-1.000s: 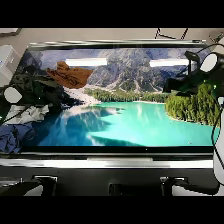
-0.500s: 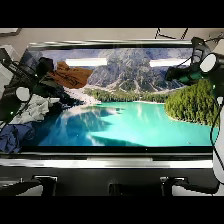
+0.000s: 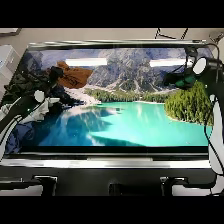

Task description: Fold the clothes and pants, and hang the long-sleeved shirts on hangers.

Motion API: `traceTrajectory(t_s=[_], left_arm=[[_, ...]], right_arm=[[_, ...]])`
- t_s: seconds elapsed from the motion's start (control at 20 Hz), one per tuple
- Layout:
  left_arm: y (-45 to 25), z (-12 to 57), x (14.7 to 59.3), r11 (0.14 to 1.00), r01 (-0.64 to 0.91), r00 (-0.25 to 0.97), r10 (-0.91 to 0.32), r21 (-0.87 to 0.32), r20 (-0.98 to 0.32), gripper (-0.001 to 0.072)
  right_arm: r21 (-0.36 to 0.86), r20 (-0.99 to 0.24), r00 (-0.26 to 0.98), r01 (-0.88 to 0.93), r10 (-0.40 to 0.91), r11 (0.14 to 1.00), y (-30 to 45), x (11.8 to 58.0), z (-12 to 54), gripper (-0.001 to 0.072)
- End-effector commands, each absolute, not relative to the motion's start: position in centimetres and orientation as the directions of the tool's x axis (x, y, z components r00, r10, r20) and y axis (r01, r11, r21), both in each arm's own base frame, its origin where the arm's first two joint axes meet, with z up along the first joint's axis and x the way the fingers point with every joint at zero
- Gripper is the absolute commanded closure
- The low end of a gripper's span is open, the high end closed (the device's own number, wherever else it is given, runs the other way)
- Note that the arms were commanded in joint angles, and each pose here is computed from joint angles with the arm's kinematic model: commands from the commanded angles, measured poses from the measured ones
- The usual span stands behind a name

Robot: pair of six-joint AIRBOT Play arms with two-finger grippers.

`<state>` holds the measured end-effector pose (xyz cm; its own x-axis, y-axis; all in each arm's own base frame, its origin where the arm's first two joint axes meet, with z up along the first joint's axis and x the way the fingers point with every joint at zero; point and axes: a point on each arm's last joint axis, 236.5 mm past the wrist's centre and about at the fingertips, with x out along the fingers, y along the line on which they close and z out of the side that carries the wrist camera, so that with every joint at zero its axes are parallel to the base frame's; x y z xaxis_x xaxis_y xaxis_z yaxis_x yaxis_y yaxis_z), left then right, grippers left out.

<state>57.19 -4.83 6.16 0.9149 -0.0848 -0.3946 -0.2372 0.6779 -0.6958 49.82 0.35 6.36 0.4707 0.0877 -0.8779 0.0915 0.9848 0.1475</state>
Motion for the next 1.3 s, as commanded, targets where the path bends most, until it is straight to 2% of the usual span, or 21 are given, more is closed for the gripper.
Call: traceTrajectory(t_s=[0.0, 0.2, 0.3, 0.5, 0.6, 0.7, 0.75, 0.9, 1.05, 1.1, 1.25], left_arm=[[-4.3, 2.3, 56.3, 0.596, -0.365, 0.854, -0.091, -0.716, -0.511, -0.0013], [-2.5, -0.6, 56.1, 0.565, -0.438, 0.820, -0.068, -0.699, -0.569, -0.0013], [-1.8, -1.3, 57.4, 0.528, -0.452, 0.826, -0.057, -0.719, -0.560, -0.0013], [-1.7, -5.1, 60.5, 0.448, -0.554, 0.742, -0.117, -0.702, -0.661, -0.0013], [-2.9, -5.1, 63.0, 0.416, -0.539, 0.755, -0.146, -0.732, -0.639, -0.0013], [-3.9, -5.5, 64.7, 0.422, -0.520, 0.764, -0.159, -0.743, -0.625, -0.0013], [-4.3, -6.3, 64.9, 0.417, -0.525, 0.759, -0.166, -0.742, -0.630, -0.0011], [-5.6, -8.5, 64.3, 0.318, -0.583, 0.722, -0.220, -0.748, -0.656, -0.0010], [-6.2, -8.9, 64.1, 0.310, -0.591, 0.712, -0.234, -0.745, -0.662, -0.0005], [-6.4, -8.9, 64.0, 0.314, -0.590, 0.710, -0.237, -0.744, -0.663, 0.0018], [-7.1, -9.0, 64.0, 0.320, -0.586, 0.709, -0.243, -0.744, -0.663, 0.0527]], right_arm=[[0.146, -0.894, 0.439, 0.092, 0.091, 0.985, 0.5, 49.3, 5.7, 0.0030], [0.146, -0.894, 0.438, 0.092, 0.092, 0.985, 0.5, 49.3, 5.6, 0.0030], [0.147, -0.894, 0.439, 0.093, 0.092, 0.985, 0.5, 49.3, 5.7, 0.0031], [0.150, -0.894, 0.437, 0.093, 0.095, 0.984, 0.6, 49.3, 5.6, 0.0031], [0.149, -0.895, 0.435, 0.093, 0.095, 0.984, 0.6, 49.2, 5.6, 0.0031], [0.149, -0.896, 0.433, 0.093, 0.095, 0.984, 0.6, 49.2, 5.6, 0.0031], [0.150, -0.901, 0.424, 0.096, 0.096, 0.984, 0.6, 48.9, 5.5, 0.0031], [0.147, -0.920, 0.379, 0.097, 0.100, 0.984, 0.7, 47.9, 5.0, 0.0031], [0.146, -0.928, 0.360, 0.098, 0.101, 0.984, 0.7, 47.4, 4.9, 0.0031], [0.146, -0.930, 0.353, 0.099, 0.102, 0.984, 0.7, 47.2, 4.8, 0.0031], [0.145, -0.942, 0.320, 0.102, 0.105, 0.984, 0.8, 46.4, 4.7, 0.0031]])
